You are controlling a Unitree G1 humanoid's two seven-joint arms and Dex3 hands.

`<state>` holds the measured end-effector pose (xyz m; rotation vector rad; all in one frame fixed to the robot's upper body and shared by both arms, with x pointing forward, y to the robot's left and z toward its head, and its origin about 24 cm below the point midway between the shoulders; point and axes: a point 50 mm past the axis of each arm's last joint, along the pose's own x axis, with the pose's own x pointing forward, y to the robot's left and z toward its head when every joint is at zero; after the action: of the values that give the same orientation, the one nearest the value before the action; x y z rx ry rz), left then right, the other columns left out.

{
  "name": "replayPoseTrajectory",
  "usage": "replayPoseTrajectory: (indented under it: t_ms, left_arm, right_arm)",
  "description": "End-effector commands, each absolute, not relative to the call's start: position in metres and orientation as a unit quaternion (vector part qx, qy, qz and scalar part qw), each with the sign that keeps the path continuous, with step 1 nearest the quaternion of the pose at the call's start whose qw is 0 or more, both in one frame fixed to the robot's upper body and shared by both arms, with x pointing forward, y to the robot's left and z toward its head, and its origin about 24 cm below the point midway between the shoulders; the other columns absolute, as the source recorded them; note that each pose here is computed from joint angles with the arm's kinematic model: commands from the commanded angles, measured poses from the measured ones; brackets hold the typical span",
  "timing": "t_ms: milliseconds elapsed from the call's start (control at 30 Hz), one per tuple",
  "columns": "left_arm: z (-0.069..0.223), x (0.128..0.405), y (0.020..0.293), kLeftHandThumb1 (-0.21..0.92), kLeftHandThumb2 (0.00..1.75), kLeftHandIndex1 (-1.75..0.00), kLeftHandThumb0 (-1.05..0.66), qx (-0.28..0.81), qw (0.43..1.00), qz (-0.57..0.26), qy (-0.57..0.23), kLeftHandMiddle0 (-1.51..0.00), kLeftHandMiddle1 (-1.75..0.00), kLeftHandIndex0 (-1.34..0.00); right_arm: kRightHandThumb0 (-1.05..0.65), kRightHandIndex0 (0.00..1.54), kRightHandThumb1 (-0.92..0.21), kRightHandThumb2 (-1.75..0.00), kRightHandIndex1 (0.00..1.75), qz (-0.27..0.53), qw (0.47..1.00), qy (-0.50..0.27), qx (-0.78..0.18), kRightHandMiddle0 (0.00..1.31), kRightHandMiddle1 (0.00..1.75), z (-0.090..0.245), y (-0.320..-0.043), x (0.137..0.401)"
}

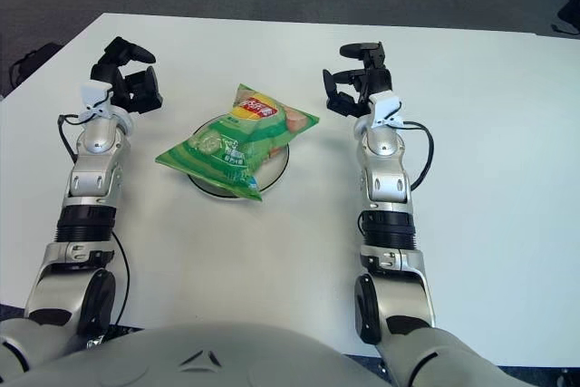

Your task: Put the snack into the plate.

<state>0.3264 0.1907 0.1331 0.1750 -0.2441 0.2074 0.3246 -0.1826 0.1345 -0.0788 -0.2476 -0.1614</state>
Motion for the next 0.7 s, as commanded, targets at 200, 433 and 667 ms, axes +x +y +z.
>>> replayPoseTrajectory:
  t_ms: [200, 433, 667]
  left_arm:
    - [0.143, 0.323, 0.175, 0.32, 1.3, -1.75, -0.48, 0.082, 0.985, 0.091, -0.122, -1.22, -1.75, -0.61]
    - [0.141, 0.319, 0.17, 0.33, 1.3, -1.75, -0.48, 0.067, 0.988, 0.075, -0.12, -1.23, -1.75, -0.61]
    - [0.135, 0.316, 0.169, 0.33, 1.3, -1.75, -0.48, 0.052, 0.988, 0.067, -0.126, -1.24, -1.75, -0.6]
  right_arm:
    - [0.01, 0.47, -0.53, -1.07, 1.7, -0.091, 0.99, -0.106, 0.034, 0.24, 1.74, 0.123, -0.189, 0.315]
    - [0.0, 0.51, -0.42, -1.16, 1.61, -0.082, 0.99, -0.099, 0.059, 0.41, 1.75, 0.118, -0.188, 0.312]
    - [0.0, 0.6, -0.27, -1.33, 1.62, -0.086, 0.991, -0.084, 0.066, 0.53, 1.75, 0.112, -0.189, 0.312]
